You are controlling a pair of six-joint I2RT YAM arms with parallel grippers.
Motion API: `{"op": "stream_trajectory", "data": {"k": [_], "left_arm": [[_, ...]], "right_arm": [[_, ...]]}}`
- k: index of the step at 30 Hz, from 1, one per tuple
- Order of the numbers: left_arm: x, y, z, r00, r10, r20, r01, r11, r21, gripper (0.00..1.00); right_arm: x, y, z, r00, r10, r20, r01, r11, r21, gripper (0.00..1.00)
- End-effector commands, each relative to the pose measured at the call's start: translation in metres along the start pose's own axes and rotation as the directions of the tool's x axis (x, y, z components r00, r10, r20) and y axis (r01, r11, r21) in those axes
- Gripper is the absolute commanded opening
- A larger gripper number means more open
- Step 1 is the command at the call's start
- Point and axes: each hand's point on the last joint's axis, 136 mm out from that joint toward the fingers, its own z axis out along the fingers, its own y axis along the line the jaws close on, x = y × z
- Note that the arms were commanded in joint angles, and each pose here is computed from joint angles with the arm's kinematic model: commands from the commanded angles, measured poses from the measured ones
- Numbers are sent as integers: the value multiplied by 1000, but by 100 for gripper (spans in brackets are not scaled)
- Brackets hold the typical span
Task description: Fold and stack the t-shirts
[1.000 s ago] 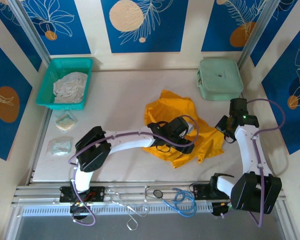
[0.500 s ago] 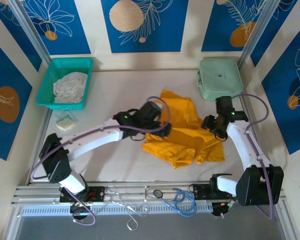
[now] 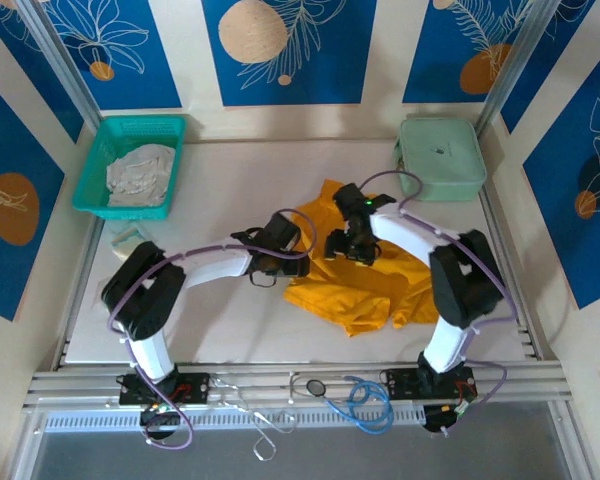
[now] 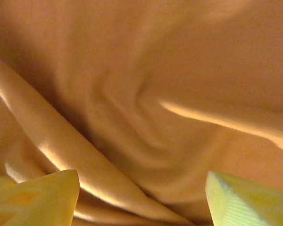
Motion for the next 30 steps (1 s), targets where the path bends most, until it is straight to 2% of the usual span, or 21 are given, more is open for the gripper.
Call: {"op": "stream_trajectory", "data": {"k": [1, 4, 8, 11, 13, 14, 17, 20, 23, 30], "left_arm": [[-9, -11, 15, 1000, -16, 2, 16, 998, 65, 41], [-9, -6, 27, 999, -32, -10, 32, 997, 64, 24], [-16, -2, 24, 999, -40, 8, 40, 997, 64, 0], [-34, -1, 1, 997, -18, 68, 16, 999, 34, 0], [-49, -1, -24, 993, 25, 117, -24, 1000, -5, 0], [-58, -2, -39, 988, 51, 145, -47, 998, -29, 0], [-80, -9, -80, 969, 123, 215, -109, 991, -78, 0], [-92, -15, -107, 955, 172, 242, -151, 983, -102, 0], [-93, -17, -115, 953, 187, 239, -166, 980, -107, 0], [-89, -5, -119, 952, 220, 212, -184, 967, -179, 0]], "right_arm": [[0, 9, 15, 999, 30, -44, -29, 999, 16, 66], [0, 3, 29, 997, 45, -60, -41, 997, 66, 59], [0, -11, 33, 996, 70, -48, -64, 991, 116, 32], [1, -20, 27, 996, 84, -31, -79, 989, 126, 21], [1, -24, 21, 996, 91, -18, -88, 989, 123, 24], [2, -26, 18, 995, 94, -17, -92, 989, 117, 29], [4, -29, 9, 995, 104, -3, -103, 990, 95, 52], [5, -31, 0, 994, 112, 17, -113, 991, 75, 62], [4, -40, -4, 991, 129, 34, -131, 988, 86, 61], [11, -61, 29, 976, 212, -51, -207, 975, 80, 37]]}}
